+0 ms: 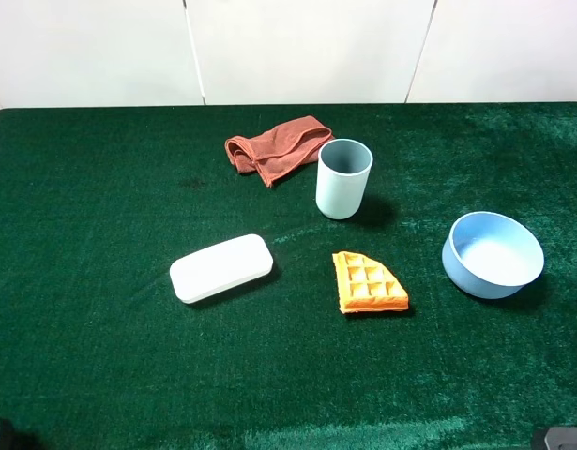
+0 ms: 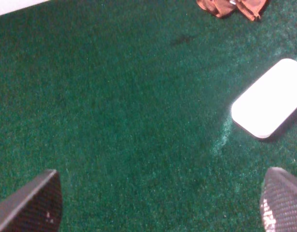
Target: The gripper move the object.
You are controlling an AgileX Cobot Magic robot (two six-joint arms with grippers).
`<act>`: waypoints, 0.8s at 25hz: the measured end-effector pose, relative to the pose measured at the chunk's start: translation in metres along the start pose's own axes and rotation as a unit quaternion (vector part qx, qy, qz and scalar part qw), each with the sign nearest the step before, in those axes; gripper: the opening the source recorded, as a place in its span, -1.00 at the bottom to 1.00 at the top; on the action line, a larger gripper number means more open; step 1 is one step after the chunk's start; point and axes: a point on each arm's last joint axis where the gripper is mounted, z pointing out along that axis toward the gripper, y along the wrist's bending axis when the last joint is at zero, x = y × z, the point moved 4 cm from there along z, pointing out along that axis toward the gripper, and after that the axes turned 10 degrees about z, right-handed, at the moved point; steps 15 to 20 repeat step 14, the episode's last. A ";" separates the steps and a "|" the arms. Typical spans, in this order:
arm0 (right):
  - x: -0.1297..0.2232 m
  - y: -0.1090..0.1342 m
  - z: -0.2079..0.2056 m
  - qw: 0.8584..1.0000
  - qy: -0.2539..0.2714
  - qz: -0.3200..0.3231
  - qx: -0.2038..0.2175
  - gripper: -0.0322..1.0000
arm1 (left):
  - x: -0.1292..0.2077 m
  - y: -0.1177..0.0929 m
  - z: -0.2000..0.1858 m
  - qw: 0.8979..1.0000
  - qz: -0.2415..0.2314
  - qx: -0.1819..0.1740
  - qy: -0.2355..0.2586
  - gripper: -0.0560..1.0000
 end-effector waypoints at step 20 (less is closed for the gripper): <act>0.000 0.000 0.000 1.000 0.000 0.000 0.000 0.41 | 0.000 0.000 0.000 1.000 0.002 0.000 0.000 0.65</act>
